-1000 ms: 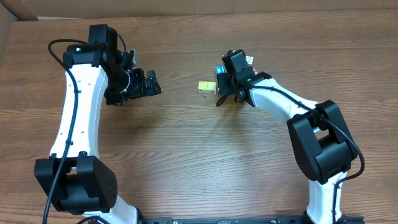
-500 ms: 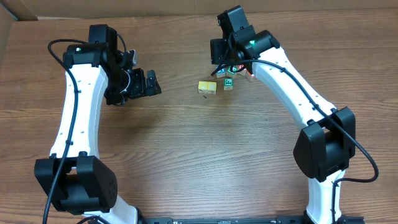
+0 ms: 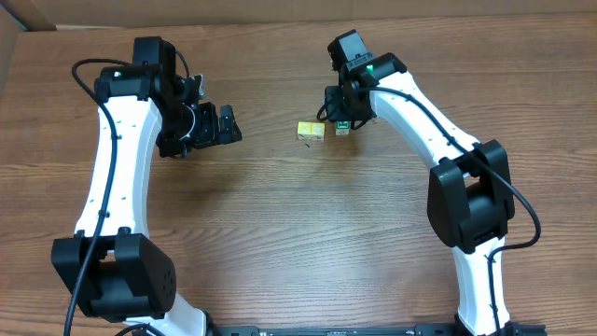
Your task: Flip 4 blocks
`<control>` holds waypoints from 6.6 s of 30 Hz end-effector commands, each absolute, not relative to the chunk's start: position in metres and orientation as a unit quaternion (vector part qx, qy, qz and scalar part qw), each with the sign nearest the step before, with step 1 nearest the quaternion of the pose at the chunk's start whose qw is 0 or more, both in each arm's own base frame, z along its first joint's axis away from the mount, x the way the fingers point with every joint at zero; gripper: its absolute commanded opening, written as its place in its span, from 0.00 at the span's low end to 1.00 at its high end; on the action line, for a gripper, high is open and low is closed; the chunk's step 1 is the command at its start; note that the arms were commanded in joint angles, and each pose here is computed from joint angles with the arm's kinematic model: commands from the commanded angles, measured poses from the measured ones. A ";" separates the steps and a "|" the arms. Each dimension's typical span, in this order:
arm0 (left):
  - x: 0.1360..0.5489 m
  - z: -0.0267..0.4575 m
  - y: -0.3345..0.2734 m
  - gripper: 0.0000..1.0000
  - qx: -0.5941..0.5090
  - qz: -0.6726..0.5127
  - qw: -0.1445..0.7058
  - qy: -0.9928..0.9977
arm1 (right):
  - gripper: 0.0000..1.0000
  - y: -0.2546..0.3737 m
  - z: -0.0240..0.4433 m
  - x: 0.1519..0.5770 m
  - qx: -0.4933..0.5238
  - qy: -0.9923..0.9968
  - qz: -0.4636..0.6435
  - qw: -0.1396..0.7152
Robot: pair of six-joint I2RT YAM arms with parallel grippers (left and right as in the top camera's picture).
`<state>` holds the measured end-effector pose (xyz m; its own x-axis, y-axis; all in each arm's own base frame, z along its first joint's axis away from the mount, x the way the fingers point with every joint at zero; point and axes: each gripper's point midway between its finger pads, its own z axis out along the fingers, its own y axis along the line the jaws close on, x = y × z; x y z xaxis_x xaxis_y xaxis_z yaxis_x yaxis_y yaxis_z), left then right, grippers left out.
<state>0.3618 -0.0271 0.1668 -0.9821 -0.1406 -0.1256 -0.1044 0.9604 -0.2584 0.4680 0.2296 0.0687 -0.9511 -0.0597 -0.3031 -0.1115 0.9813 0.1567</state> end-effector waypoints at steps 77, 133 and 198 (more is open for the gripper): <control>0.366 0.171 -0.030 1.00 -0.061 -0.125 0.080 0.987 | 0.24 0.201 0.059 0.353 -0.039 0.997 0.052 -0.046; 0.366 0.171 -0.030 1.00 -0.061 -0.125 0.080 0.987 | 0.61 0.198 0.062 0.304 -0.007 0.993 -0.017 -0.117; 0.366 0.171 -0.030 1.00 -0.061 -0.125 0.080 0.987 | 0.04 0.164 0.005 0.289 0.247 0.965 0.077 -0.032</control>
<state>0.3618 -0.0285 0.1668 -0.9825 -0.1368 -0.1260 -0.1007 0.9608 -0.2584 0.2875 0.1616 0.0031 -0.8820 0.4576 0.1127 0.4692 0.8753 0.1176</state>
